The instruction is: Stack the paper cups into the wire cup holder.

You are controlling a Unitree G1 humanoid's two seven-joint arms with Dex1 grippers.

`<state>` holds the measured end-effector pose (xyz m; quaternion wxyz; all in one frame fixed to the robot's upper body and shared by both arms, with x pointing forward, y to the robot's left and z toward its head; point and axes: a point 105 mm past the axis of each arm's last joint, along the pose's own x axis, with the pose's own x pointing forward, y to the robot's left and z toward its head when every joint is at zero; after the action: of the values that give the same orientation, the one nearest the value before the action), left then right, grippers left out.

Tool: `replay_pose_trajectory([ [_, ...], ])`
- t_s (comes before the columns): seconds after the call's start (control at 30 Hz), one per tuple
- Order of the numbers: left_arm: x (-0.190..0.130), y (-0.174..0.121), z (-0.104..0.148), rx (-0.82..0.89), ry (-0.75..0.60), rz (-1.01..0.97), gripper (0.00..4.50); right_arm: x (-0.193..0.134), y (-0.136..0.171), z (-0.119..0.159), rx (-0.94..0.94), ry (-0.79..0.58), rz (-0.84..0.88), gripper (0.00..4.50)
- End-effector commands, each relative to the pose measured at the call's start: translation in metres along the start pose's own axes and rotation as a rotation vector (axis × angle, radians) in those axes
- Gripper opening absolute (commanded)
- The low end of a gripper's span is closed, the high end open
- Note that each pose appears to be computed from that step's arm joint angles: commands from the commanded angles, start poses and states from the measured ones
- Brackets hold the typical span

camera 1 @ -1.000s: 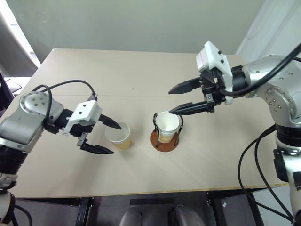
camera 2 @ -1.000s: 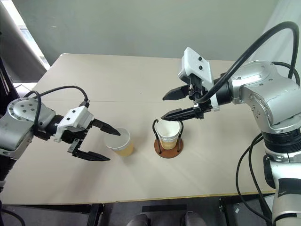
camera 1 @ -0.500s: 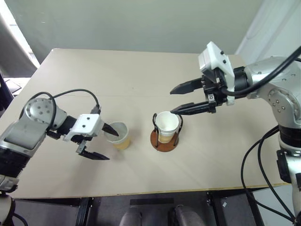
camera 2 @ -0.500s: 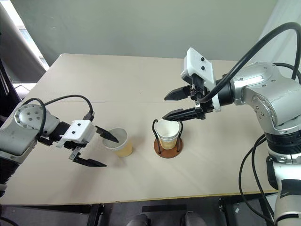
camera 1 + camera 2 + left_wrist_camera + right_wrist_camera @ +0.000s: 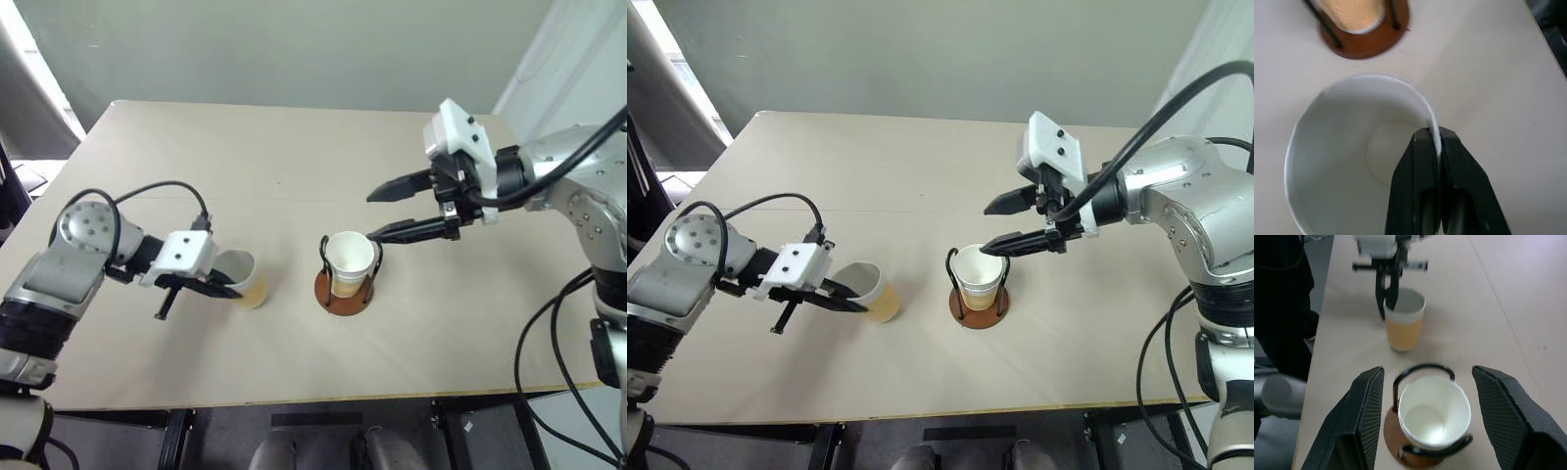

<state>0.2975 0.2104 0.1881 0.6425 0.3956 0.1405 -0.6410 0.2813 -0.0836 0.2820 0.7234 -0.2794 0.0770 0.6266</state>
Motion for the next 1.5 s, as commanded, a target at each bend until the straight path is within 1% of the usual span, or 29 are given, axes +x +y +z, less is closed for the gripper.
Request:
replay_pose_trajectory([
  [0.03, -0.014, 0.013, 0.022, 0.012, -0.067, 0.032, 0.02, -0.007, 0.001, 0.001, -0.037, 0.018, -0.013, 2.87],
  [0.17, -0.023, 0.033, 0.052, 0.021, -0.152, 0.077, 0.02, -0.011, 0.002, -0.003, -0.027, 0.035, -0.011, 2.87],
  [0.27, -0.033, 0.049, 0.086, -0.010, -0.296, 0.109, 0.02, -0.016, 0.002, -0.010, -0.020, 0.065, -0.014, 2.87],
  [0.33, -0.036, 0.055, 0.105, -0.013, -0.369, 0.115, 0.02, -0.020, 0.002, -0.016, -0.014, 0.094, -0.016, 2.87],
  [0.47, -0.039, 0.055, 0.133, -0.002, -0.457, 0.081, 0.02, -0.027, 0.003, -0.029, -0.007, 0.144, -0.018, 2.87],
  [0.6, -0.039, 0.052, 0.150, -0.002, -0.504, 0.035, 0.02, -0.028, 0.002, -0.034, -0.004, 0.157, -0.021, 2.87],
  [0.77, -0.030, 0.048, 0.154, -0.002, -0.507, -0.024, 0.02, -0.029, 0.001, -0.039, -0.002, 0.167, -0.024, 2.87],
  [0.93, -0.015, 0.044, 0.146, 0.021, -0.450, -0.060, 0.02, -0.030, 0.002, -0.040, -0.004, 0.166, -0.026, 2.87],
  [1.07, 0.002, 0.054, 0.136, 0.122, -0.383, -0.016, 0.02, -0.029, 0.002, -0.040, -0.005, 0.163, -0.030, 2.87],
  [1.23, 0.012, 0.062, 0.145, 0.186, -0.412, -0.004, 0.02, -0.029, 0.002, -0.040, -0.006, 0.162, -0.036, 2.87],
  [1.5, 0.020, 0.062, 0.149, 0.194, -0.417, -0.039, 0.02, -0.029, 0.003, -0.040, -0.002, 0.161, -0.043, 2.87],
])
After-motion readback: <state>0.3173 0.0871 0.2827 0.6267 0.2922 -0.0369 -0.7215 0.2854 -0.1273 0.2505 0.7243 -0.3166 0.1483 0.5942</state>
